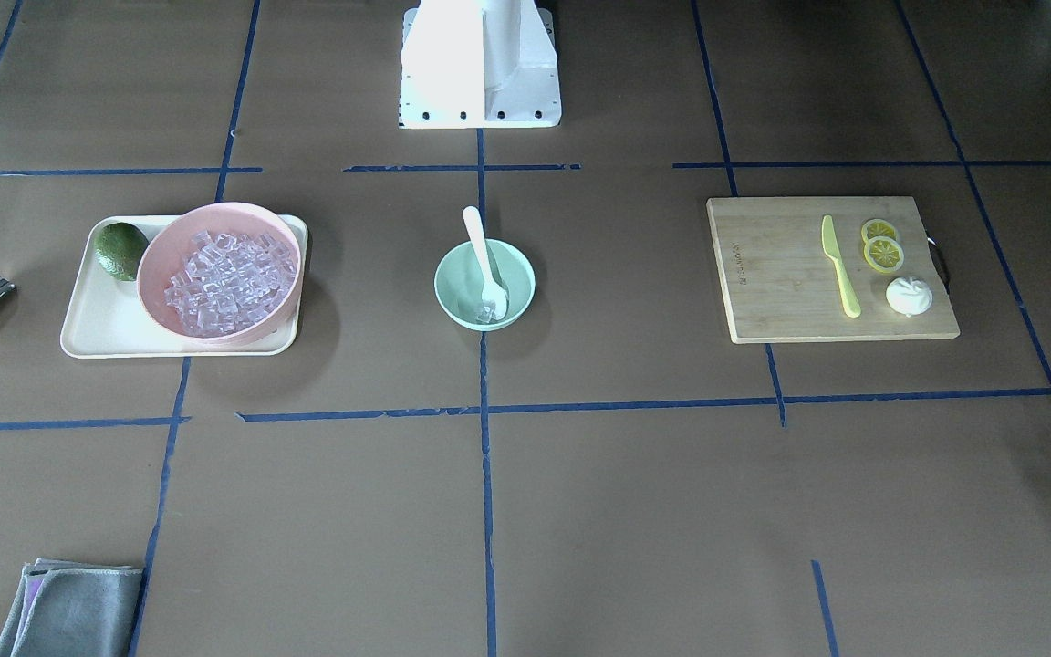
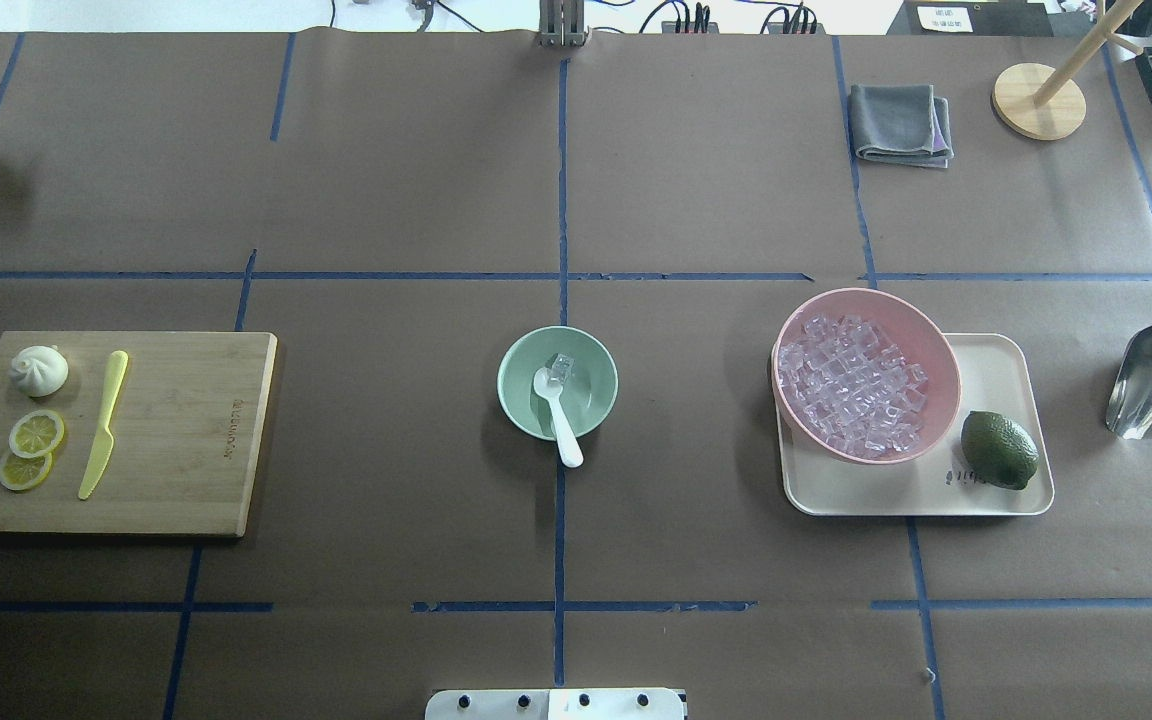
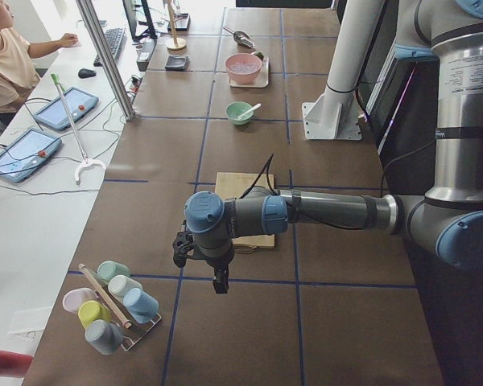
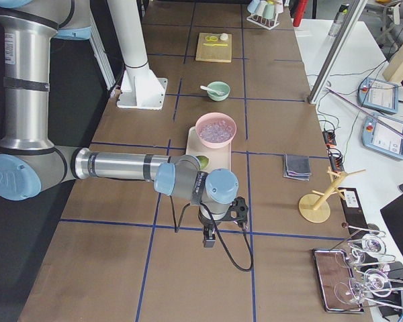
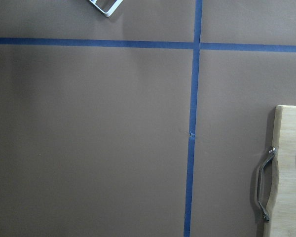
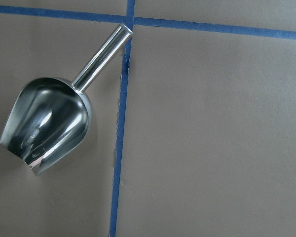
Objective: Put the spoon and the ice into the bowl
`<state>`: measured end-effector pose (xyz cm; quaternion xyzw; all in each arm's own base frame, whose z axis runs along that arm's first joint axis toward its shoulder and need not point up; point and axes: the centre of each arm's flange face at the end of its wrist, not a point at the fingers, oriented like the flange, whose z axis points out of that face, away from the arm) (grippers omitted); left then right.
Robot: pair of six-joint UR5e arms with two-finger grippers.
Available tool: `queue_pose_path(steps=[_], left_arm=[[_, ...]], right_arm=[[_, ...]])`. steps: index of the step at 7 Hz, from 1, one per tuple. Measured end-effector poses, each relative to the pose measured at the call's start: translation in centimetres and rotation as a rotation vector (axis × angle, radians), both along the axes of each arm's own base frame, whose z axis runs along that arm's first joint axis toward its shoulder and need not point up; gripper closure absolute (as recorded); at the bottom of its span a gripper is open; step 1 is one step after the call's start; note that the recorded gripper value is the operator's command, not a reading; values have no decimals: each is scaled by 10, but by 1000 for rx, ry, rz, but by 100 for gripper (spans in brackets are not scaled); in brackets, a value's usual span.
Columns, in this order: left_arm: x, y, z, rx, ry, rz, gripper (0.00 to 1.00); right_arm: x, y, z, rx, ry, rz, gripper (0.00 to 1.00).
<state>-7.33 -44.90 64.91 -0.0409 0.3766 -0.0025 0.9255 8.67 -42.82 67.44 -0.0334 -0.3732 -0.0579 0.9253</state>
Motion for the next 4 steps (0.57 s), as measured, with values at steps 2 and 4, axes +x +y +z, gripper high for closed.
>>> queue_pose_path(steps=[2,4], left_arm=[[1,0,1,-1,0,2,0],[2,-1,0,2,0,5,0]], right_arm=[[0,0,1,-5,-1,1,0],[0,1,2,-8,-2,4,0]])
